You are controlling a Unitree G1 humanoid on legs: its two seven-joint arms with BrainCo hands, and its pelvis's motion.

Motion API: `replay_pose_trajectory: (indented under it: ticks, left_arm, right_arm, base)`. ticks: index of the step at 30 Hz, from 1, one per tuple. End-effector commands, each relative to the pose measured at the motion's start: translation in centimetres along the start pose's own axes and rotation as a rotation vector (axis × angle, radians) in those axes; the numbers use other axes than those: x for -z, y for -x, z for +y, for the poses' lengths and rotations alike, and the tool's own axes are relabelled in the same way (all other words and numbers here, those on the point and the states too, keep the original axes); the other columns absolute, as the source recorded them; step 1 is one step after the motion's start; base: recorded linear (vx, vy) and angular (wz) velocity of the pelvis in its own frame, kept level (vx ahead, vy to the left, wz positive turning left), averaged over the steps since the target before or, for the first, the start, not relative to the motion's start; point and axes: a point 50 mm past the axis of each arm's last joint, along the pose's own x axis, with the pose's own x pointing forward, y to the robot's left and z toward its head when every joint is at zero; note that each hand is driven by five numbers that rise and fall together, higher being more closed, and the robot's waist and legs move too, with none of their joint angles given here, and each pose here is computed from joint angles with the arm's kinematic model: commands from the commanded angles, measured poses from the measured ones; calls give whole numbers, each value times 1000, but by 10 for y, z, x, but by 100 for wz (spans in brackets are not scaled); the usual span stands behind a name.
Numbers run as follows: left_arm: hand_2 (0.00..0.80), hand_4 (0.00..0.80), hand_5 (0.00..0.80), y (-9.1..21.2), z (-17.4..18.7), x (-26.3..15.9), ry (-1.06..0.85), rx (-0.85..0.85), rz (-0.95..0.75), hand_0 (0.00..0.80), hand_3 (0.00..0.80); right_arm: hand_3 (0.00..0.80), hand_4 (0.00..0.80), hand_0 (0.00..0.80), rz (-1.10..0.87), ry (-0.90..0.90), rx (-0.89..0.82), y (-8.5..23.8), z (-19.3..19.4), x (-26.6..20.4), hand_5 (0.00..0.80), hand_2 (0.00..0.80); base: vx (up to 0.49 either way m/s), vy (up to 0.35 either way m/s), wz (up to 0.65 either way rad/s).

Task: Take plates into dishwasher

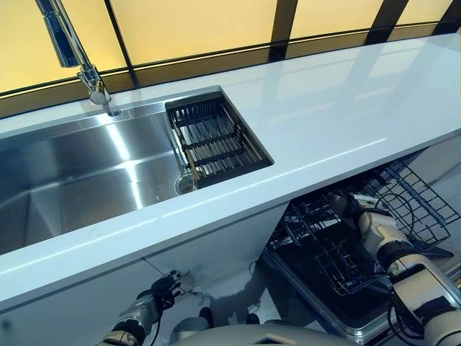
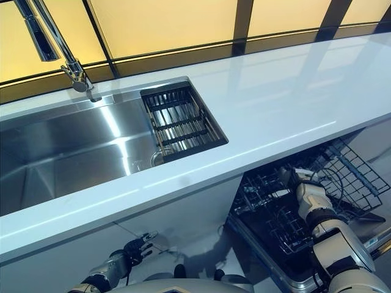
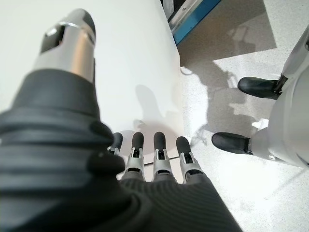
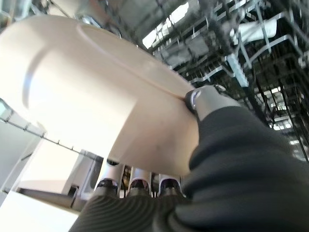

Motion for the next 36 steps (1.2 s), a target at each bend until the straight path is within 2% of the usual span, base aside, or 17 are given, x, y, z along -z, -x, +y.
replay_pose_trajectory:
  ticks: [1, 2, 7, 9, 10, 11, 19, 28, 36]
  left_arm:
    - [0, 0, 0, -9, -23, -22, -83, 47, -36, 0, 0]
    - [0, 0, 0, -9, -23, -22, -85, 48, -36, 0, 0]
    - [0, 0, 0, -9, -25, -24, -86, 54, -39, 0, 0]
    - [0, 0, 0, -9, -26, -25, -86, 57, -40, 0, 0]
    - [0, 0, 0, -10, -26, -25, -87, 59, -41, 0, 0]
    - [0, 0, 0, -10, -27, -25, -88, 61, -42, 0, 0]
    - [0, 0, 0, -11, -32, -28, -89, 62, -42, 0, 0]
    - [0, 0, 0, -11, -33, -29, -95, 62, -41, 0, 0]
    - [0, 0, 0, -9, -23, -33, -30, 43, -60, 0, 0]
  right_arm:
    - [621, 621, 621, 44, 42, 12, -8, -40, 2, 621, 621]
    - [533, 533, 533, 48, 43, 2, -8, -38, 1, 533, 533]
    - [408, 408, 408, 73, 24, -71, -9, -31, 2, 408, 408]
    - [285, 285, 285, 80, 24, -97, -9, -26, 2, 285, 285]
    - [75, 75, 75, 81, 19, -93, -8, -24, 2, 75, 75]
    - [0, 0, 0, 88, 1, -93, -8, -22, 2, 0, 0]
    - [0, 0, 0, 122, -21, -174, -6, -4, 0, 0, 0]
    - [0, 0, 0, 123, -50, -184, -6, 2, -1, 0, 0]
    - [0, 0, 0, 34, -357, -76, -6, -21, 13, 0, 0]
  base:
    - [0, 0, 0]
    - [0, 0, 0]
    - [0, 0, 0]
    - [0, 0, 0]
    - [0, 0, 0]
    - [0, 0, 0]
    - [0, 0, 0]
    - [0, 0, 0]
    - [-7, 14, 0]
